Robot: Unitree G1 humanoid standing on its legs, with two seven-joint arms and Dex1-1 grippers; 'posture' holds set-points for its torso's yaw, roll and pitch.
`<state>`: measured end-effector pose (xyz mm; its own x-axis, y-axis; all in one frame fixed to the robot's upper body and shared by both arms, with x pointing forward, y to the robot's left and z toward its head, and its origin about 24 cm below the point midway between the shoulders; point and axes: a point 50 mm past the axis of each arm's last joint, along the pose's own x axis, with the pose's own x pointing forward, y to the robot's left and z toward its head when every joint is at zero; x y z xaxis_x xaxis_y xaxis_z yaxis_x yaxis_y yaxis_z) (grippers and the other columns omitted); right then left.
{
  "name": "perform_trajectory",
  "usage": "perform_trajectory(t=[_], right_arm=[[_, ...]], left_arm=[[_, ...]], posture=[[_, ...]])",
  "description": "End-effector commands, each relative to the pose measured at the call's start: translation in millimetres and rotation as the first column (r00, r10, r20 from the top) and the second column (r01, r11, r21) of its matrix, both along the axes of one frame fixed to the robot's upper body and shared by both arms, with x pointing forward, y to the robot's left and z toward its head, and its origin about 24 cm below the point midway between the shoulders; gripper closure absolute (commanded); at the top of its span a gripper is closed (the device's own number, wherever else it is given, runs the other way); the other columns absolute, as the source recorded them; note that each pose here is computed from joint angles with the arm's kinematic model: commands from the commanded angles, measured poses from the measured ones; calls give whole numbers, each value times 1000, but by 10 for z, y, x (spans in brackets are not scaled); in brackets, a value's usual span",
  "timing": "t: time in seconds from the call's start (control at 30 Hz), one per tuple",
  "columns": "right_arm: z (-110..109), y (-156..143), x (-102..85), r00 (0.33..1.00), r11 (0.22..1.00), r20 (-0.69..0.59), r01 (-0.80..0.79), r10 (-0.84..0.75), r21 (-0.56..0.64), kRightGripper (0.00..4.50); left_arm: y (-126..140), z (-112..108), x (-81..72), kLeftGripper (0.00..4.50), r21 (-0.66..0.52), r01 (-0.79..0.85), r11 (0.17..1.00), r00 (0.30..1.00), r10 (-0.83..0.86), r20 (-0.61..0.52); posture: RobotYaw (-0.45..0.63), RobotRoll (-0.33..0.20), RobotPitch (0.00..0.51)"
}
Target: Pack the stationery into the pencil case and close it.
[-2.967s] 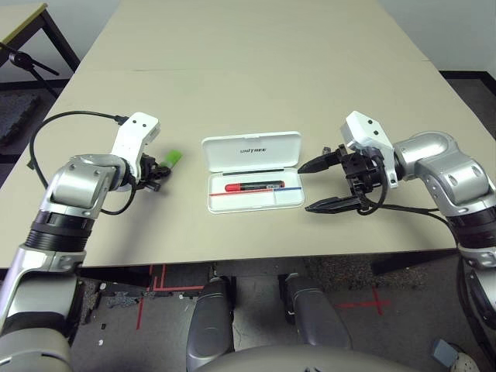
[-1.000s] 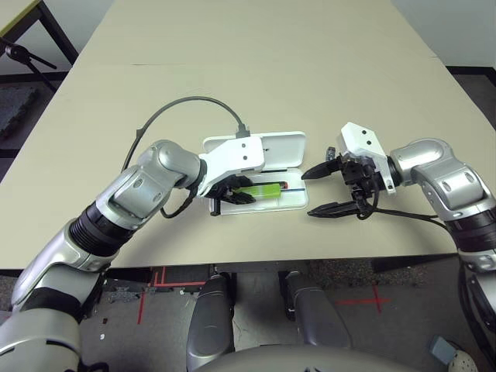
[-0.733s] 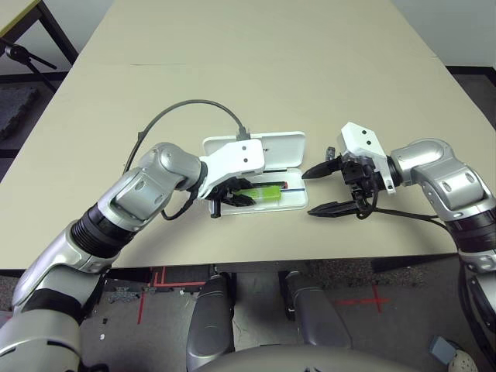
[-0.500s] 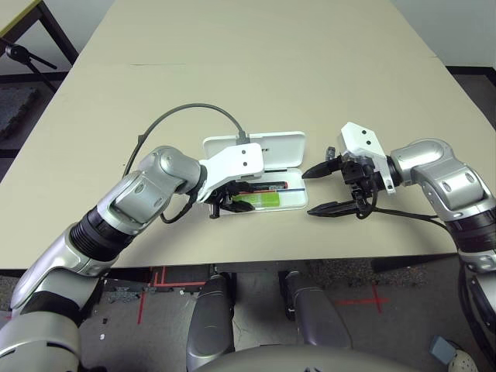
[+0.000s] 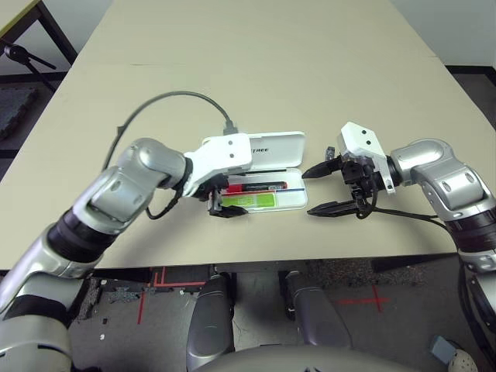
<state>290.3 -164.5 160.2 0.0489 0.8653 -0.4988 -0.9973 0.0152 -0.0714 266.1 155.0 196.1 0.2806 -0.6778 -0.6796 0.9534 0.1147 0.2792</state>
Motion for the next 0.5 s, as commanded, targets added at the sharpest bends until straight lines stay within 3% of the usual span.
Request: perform_trajectory(t=[0.03,0.17,0.4,0.5], right_arm=[[0,-33,-35,1000,1000,-5,6,-6,7,0],[45,-50,-44,1000,999,-4,29,-29,45,0],[252,-117,20,974,958,6,222,-227,183,0],[382,-188,157,896,866,1,428,-444,259,0]], left_arm=[[91,96,-99,13,-18,24,1000,1000,-24,1],[184,123,-133,13,-20,-3,1000,1000,3,11],[189,46,-148,13,-26,-18,1000,1000,18,11],[188,11,-137,13,-25,-23,999,1000,23,13]], posture=[[-54,0,205],[-44,0,202],[-45,0,197],[-53,0,196]])
